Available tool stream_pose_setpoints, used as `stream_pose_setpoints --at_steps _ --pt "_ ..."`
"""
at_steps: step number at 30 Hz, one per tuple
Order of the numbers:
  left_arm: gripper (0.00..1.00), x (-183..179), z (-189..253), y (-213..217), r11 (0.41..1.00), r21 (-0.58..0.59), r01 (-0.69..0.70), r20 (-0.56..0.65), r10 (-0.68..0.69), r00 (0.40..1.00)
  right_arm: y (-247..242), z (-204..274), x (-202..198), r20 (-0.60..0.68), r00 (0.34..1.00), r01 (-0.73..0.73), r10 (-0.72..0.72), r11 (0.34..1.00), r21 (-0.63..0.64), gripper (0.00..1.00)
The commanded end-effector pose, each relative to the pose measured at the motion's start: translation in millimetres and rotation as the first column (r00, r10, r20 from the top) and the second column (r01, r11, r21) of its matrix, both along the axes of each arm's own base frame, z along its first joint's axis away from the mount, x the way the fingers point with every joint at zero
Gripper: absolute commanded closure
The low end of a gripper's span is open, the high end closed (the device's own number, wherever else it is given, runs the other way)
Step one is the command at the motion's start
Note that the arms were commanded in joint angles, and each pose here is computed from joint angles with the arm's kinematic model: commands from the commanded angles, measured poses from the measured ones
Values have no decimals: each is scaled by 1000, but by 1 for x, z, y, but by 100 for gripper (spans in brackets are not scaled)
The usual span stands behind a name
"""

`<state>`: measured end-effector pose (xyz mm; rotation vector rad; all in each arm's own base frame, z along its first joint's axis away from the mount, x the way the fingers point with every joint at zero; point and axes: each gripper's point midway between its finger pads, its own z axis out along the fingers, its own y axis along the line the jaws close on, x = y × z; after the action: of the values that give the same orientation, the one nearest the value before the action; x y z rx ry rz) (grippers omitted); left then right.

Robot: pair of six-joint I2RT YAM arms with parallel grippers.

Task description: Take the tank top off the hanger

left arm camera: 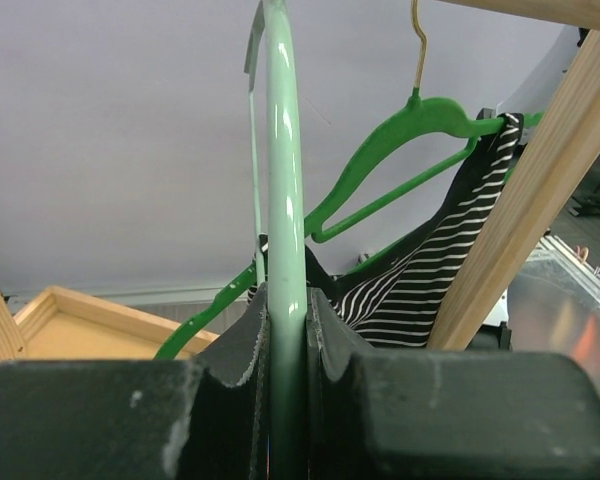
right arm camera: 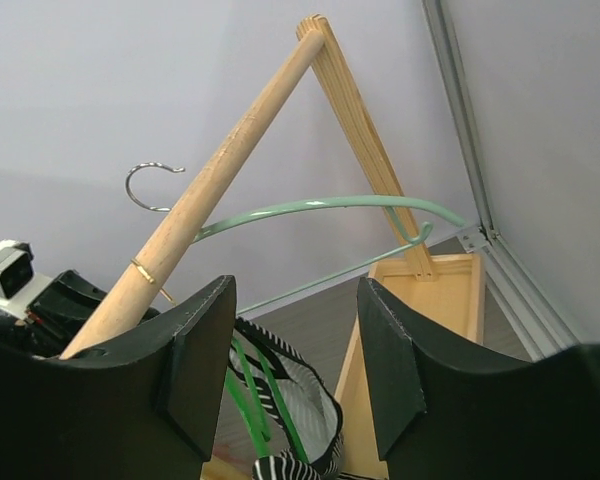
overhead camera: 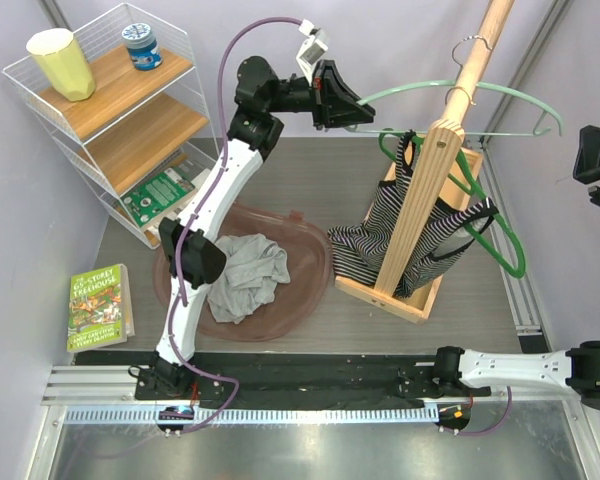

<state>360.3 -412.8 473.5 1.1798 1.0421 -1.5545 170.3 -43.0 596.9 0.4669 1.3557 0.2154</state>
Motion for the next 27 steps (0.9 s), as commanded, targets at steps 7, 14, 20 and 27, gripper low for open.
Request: stream_pose_setpoints --at_steps 7,14,20,27 --pt "100 -9 40 2 991 -88 -97 261 117 958 42 5 8 65 990 -122 125 992 -45 42" --pt "100 17 49 16 972 -141 -188 315 224 922 57 3 13 57 989 -132 137 988 -83 42" --pt "100 31 44 21 966 -147 -214 320 251 914 68 2 15 62 986 -148 156 983 -113 41" --pt "100 19 47 19 975 -152 -161 362 206 909 66 0 15 64 986 -147 155 983 -110 41"
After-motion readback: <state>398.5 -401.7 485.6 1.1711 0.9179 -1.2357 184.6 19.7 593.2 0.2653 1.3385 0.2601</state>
